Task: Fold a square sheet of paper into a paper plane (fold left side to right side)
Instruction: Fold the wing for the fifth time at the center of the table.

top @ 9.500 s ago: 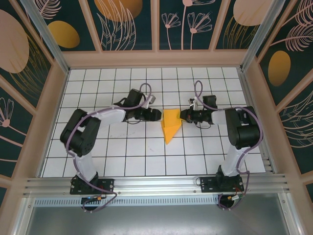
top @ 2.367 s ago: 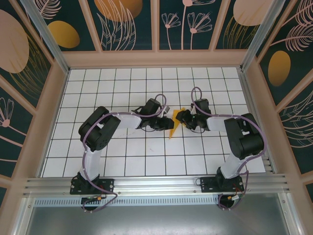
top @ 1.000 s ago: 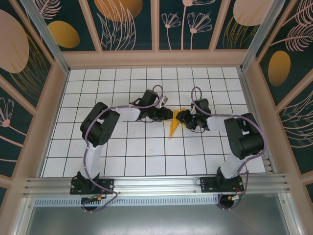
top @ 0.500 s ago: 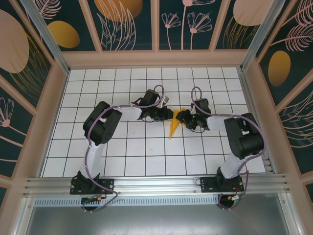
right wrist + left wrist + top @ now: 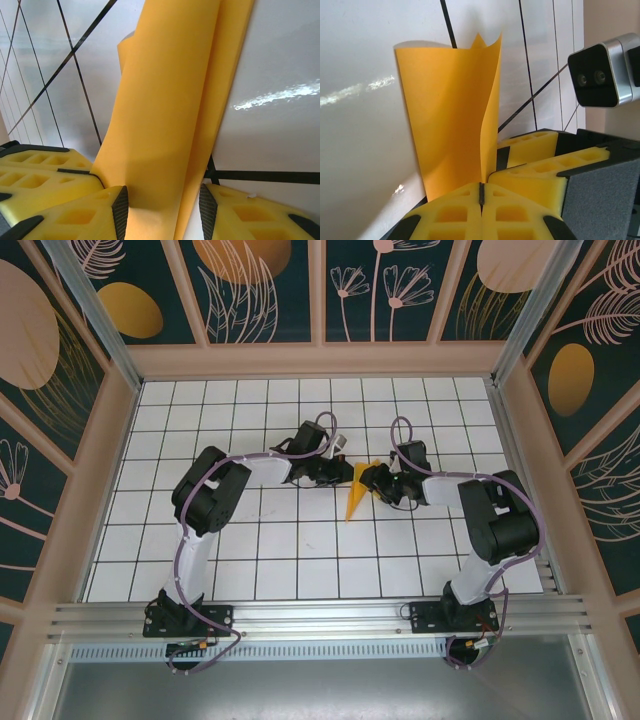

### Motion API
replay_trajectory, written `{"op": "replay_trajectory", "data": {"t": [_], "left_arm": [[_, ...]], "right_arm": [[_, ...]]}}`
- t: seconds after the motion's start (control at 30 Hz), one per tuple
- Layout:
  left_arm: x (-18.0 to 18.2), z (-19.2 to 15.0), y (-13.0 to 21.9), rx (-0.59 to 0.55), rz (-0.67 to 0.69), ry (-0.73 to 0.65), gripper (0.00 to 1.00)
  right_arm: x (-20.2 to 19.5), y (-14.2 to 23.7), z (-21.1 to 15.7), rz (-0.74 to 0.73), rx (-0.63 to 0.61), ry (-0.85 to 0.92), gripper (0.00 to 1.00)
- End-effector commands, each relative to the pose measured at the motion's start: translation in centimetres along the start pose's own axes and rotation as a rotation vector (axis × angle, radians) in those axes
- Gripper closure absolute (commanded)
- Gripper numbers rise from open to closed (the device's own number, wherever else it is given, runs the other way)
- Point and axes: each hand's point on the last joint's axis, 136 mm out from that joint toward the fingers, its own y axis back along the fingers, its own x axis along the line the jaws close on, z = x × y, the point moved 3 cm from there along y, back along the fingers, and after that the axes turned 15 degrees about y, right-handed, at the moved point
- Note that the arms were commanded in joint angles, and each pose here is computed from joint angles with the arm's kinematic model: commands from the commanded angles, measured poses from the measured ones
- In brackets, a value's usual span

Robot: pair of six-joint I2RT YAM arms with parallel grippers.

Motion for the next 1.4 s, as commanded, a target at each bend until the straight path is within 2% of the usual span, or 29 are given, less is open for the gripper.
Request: {"op": "replay_trajectory", "data": {"t": [0.0, 0.17, 0.53, 0.77, 0.93, 1.0, 1.37], "left_arm": [[0.1, 0.6, -0.5, -0.006, 0.007, -0.028, 1.0], [0.2, 0.6, -0.5, -0.004, 0.011, -0.032, 1.0], [0.3, 0.7, -0.4, -0.011, 0.02, -0.036, 1.0], [0.3, 0.6, -0.4, -0.01, 0.022, -0.037, 1.0], [0.2, 0.6, -0.3, -0.01, 0.02, -0.038, 1.0], [0.2, 0.6, -0.4, -0.009, 0.02, -0.039, 1.0], [0.1, 0.6, -0.4, -0.007, 0.014, -0.039, 1.0]], "right_arm": [[-2.2, -1.3, -2.1, -0.078, 0.078, -0.026, 0.55], [-1.6, -0.8, -1.5, -0.048, 0.045, -0.02, 0.55], [0.3, 2.9, 2.5, 0.046, -0.09, -0.003, 0.5], [0.4, 3.3, 4.3, 0.052, -0.104, -0.02, 0.37], [0.3, 2.9, 5.6, 0.023, -0.115, -0.05, 0.15], [0.4, 2.7, 6.1, 0.023, -0.119, -0.057, 0.1], [0.0, 0.6, 7.5, -0.003, -0.072, -0.069, 0.1]]}}
